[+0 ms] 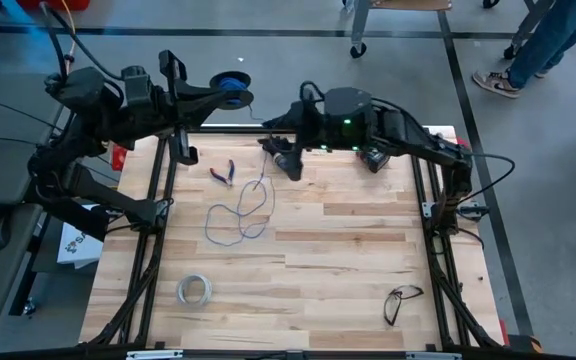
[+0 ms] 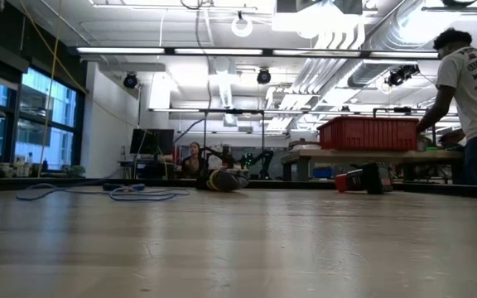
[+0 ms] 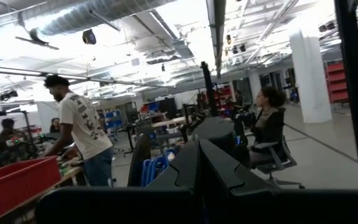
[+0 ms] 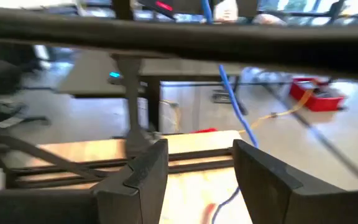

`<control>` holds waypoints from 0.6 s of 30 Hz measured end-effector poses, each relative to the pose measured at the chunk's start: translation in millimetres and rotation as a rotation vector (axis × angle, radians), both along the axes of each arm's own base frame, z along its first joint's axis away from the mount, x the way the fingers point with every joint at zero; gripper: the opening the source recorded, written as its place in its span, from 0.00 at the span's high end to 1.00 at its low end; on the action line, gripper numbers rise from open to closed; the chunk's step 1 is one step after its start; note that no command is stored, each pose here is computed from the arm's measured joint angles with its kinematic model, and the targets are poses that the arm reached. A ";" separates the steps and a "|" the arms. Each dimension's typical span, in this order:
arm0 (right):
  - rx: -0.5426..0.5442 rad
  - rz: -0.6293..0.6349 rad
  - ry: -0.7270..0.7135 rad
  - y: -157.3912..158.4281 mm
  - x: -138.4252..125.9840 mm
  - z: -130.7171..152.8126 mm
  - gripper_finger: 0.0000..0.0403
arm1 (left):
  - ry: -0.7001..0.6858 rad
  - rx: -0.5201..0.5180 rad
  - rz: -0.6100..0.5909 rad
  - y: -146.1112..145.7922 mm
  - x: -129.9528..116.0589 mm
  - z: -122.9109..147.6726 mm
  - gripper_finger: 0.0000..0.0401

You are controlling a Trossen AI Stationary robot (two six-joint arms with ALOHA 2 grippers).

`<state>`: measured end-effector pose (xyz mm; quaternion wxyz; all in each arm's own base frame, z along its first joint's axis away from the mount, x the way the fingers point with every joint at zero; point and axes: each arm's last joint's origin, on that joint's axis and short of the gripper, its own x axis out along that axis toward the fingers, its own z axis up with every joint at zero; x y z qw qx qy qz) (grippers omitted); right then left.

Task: Coil cords
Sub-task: Coil the blue wire onto the black spool

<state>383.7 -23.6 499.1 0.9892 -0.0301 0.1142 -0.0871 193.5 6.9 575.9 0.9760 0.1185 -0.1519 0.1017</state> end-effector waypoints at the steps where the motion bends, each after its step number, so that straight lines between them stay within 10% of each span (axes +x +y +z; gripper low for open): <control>1: 0.024 0.019 -0.003 2.7 -3.8 2.5 0.57 | 0.000 -0.003 0.011 0.7 -0.2 0.0 1.00; 18: 0.067 -0.133 0.109 -7.0 -10.5 -16.2 0.57 | -0.030 -0.031 0.020 3.1 -1.0 2.3 1.00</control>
